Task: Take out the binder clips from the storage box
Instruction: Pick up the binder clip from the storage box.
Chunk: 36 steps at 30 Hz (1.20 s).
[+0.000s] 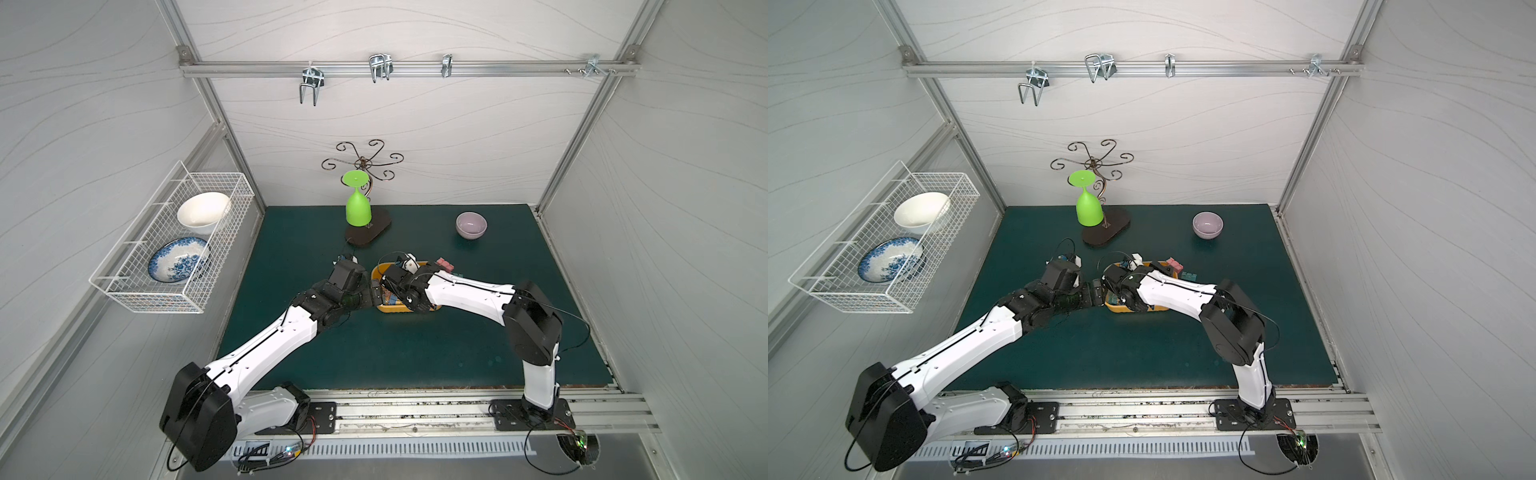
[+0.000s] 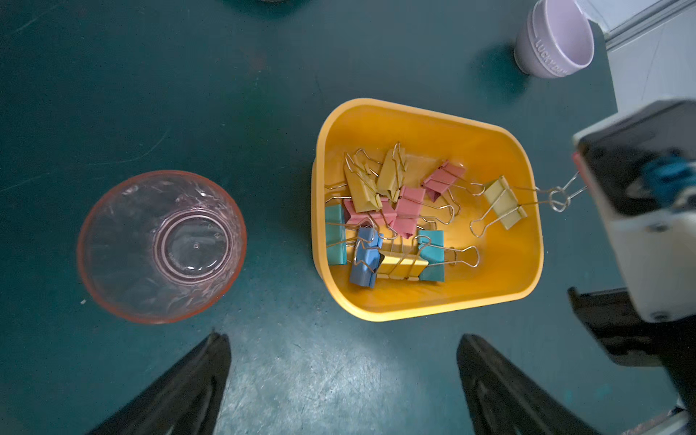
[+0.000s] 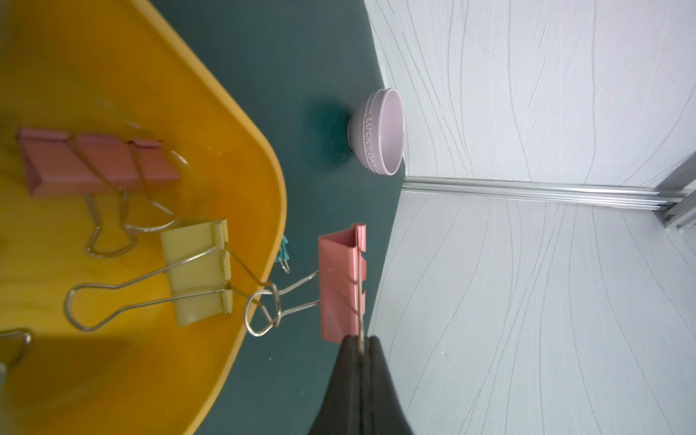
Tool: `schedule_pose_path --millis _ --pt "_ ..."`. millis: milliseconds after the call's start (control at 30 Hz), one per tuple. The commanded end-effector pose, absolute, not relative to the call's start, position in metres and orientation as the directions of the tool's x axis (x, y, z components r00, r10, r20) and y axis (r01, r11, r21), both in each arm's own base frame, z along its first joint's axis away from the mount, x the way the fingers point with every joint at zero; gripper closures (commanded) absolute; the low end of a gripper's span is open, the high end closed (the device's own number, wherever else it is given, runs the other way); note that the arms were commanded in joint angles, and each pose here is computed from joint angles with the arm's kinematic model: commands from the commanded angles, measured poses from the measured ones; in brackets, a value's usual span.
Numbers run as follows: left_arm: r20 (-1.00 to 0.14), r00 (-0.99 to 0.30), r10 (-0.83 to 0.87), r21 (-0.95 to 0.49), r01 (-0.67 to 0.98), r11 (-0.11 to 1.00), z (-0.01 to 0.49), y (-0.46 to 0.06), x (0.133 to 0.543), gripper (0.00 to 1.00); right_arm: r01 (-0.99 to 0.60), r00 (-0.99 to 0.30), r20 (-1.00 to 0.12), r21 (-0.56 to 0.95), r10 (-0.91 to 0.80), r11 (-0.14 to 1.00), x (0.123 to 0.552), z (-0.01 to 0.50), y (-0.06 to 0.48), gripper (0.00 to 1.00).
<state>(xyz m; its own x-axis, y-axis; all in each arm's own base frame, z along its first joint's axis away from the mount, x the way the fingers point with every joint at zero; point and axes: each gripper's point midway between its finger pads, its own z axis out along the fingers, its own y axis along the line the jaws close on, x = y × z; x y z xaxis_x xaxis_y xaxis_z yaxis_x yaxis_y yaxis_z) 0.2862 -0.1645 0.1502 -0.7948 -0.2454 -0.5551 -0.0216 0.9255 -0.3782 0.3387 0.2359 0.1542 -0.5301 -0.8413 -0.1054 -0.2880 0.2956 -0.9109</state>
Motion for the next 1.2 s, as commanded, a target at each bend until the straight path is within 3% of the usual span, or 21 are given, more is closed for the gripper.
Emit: schedule_pose_path --millis 0,100,233,367,467,633,767,867,967,1000,1100,1167 --pt "-0.59 -0.757 -0.281 -0.387 -0.04 0.921 0.162 -0.156 0.288 0.02 -0.194 -0.579 -0.13 -0.937 -0.805 0.291 0.342 0.169 0.221 1.0" --pt "-0.595 -0.753 -0.281 -0.383 -0.043 0.923 0.163 -0.153 0.288 0.02 -0.12 -0.553 -0.183 -0.948 -0.813 0.294 0.334 0.191 0.229 1.0" --pt "-0.597 -0.753 -0.276 -0.387 -0.031 0.922 0.164 -0.155 0.288 0.02 -0.213 -0.479 -0.11 -0.948 -0.871 0.237 0.331 0.162 0.253 1.0" --pt "-0.605 -0.746 -0.28 -0.372 -0.047 0.927 0.164 -0.147 0.284 0.02 -0.157 -0.59 -0.188 -0.927 -0.785 0.341 0.333 0.179 0.222 1.0" --pt "-0.603 -0.74 -0.298 -0.382 -0.06 0.922 0.159 -0.144 0.284 0.02 -0.181 -0.518 -0.14 -0.946 -0.844 0.268 0.327 0.182 0.242 1.0" --pt "-0.598 -0.745 -0.297 -0.385 -0.059 0.921 0.161 -0.146 0.285 0.02 -0.227 -0.597 -0.293 -0.831 -0.747 0.508 0.329 0.189 0.226 1.0" --pt "-0.6 -0.74 -0.304 -0.392 -0.06 0.918 0.161 -0.145 0.285 0.02 -0.162 -0.495 -0.272 -0.904 -0.825 0.395 0.328 0.207 0.239 1.0" --pt "-0.604 -0.734 -0.312 -0.383 -0.076 0.921 0.16 -0.141 0.286 0.02 -0.179 -0.53 -0.329 -0.858 -0.781 0.482 0.328 0.209 0.232 1.0" --pt "-0.606 -0.725 -0.327 -0.391 -0.087 0.916 0.16 -0.139 0.286 0.02 -0.479 -0.53 -0.291 -0.672 -0.797 0.564 0.322 0.159 0.251 1.0" --pt "-0.606 -0.722 -0.332 -0.397 -0.087 0.914 0.16 -0.14 0.286 0.02 -0.511 -0.568 -0.248 -0.641 -0.785 0.572 0.322 0.146 0.247 1.0" --pt "-0.603 -0.727 -0.328 -0.4 -0.081 0.913 0.161 -0.142 0.287 0.02 -0.365 -0.675 -0.143 -0.788 -0.724 0.496 0.336 0.158 0.218 1.0" --pt "-0.6 -0.732 -0.324 -0.4 -0.077 0.913 0.161 -0.143 0.287 0.02 -0.375 -0.647 -0.175 -0.774 -0.742 0.51 0.337 0.162 0.225 1.0"
